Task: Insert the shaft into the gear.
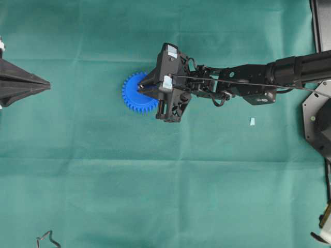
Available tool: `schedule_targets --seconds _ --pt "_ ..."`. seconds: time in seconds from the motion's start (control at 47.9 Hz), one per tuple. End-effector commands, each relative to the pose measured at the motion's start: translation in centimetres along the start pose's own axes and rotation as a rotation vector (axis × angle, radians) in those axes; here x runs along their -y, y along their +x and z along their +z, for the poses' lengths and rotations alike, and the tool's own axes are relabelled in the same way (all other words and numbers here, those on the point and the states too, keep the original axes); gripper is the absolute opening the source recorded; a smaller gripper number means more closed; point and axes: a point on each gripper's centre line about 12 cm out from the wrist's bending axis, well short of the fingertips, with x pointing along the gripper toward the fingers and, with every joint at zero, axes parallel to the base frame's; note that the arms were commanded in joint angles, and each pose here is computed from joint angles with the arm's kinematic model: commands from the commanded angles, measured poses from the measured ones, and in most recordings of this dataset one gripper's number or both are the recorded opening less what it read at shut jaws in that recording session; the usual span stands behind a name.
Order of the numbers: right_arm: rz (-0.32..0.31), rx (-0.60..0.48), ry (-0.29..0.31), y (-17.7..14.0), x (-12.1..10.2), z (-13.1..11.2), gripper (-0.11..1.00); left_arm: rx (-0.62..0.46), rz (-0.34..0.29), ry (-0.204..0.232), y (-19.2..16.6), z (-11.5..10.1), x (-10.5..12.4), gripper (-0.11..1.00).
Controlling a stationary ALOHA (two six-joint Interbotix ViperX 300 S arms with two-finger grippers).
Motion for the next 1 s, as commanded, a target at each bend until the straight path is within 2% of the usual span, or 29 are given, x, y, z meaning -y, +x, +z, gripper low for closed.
schedule_targets --seconds 0.0,0.188,0.23,0.418,0.501,0.648,0.982 --pt "-0.001 0.023 0.007 -0.2 0.0 0.7 0.18 0.02 0.001 0.002 0.2 0.9 0.0 0.0" --pt "0.001 0.024 0.006 -0.2 0.0 0.7 0.19 0.02 0.003 0.001 0.2 0.9 -0.1 0.0" --pt "0.0 0.028 0.009 -0.2 0.0 0.8 0.22 0.02 0.001 0.002 0.2 0.9 0.0 0.0" --pt "-0.006 0.033 0.02 -0.3 0.3 1.0 0.77 0.015 0.001 0.002 0.2 0.8 0.0 0.0" --pt "-0.007 0.045 0.025 -0.6 0.3 1.5 0.92 0.015 0.003 0.001 0.2 0.8 -0.1 0.0" --pt "0.003 0.083 0.023 -2.0 0.1 3.1 0.86 0.015 0.001 0.002 0.2 0.8 0.0 0.0" --pt "0.032 0.211 0.0 -8.2 -0.5 7.4 0.86 0.015 0.001 0.0 0.2 0.8 0.0 0.0"
